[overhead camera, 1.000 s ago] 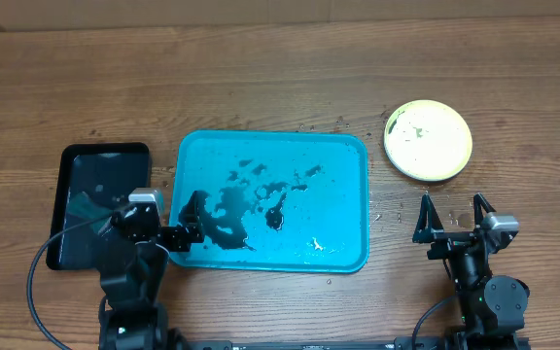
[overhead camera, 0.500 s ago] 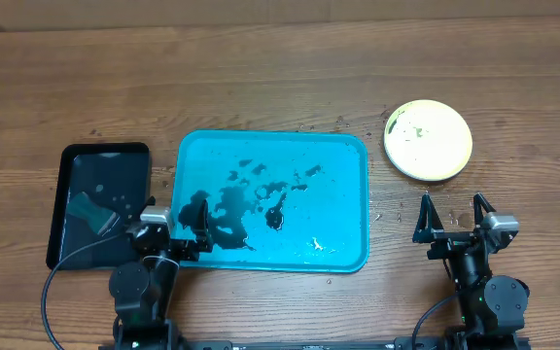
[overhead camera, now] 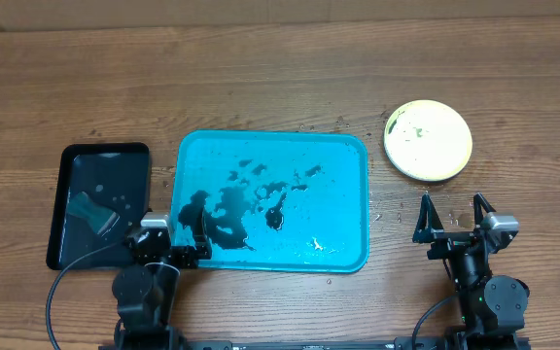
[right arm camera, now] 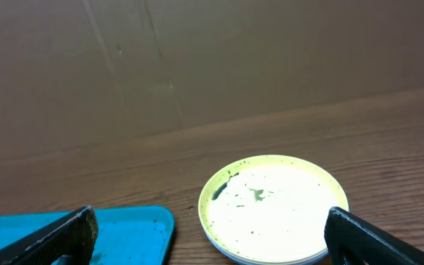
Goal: Clean dirty plates on tray and stack at the side
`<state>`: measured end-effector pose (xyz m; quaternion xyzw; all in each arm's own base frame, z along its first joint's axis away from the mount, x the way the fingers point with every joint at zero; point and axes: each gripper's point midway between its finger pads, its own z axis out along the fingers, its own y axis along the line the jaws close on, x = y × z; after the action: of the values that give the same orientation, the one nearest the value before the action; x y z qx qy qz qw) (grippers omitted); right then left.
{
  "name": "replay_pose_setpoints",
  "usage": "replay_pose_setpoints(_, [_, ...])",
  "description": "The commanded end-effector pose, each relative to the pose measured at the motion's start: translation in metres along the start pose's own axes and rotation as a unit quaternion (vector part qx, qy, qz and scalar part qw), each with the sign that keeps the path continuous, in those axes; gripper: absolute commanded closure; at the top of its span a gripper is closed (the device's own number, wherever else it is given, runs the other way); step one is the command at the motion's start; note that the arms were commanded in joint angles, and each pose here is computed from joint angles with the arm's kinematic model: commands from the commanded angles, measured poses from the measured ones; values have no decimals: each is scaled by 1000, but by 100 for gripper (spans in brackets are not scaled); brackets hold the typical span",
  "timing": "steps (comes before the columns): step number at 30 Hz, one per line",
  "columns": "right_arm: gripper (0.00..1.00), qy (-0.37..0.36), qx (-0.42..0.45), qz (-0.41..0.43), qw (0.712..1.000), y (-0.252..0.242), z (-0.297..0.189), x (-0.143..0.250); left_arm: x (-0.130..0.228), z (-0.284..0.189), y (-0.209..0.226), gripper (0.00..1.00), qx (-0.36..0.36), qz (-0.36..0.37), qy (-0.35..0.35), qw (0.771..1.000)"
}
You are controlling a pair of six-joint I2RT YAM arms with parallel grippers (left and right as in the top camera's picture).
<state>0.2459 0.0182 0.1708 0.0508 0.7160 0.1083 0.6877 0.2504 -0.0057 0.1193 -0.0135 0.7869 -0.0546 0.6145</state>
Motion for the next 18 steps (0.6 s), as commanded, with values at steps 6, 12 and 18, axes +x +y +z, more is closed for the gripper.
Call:
replay_pose_setpoints(6, [0, -5, 6, -4, 1000, -3, 0, 0, -35, -13, -16, 0, 20, 50, -85, 995])
replay_pose_setpoints(12, [0, -5, 6, -4, 1000, -3, 0, 0, -34, -13, -14, 0, 15, 50, -83, 995])
replay_pose_setpoints(18, [0, -5, 5, -4, 1000, -3, 0, 0, -34, -13, -9, 0, 0, 48, -82, 995])
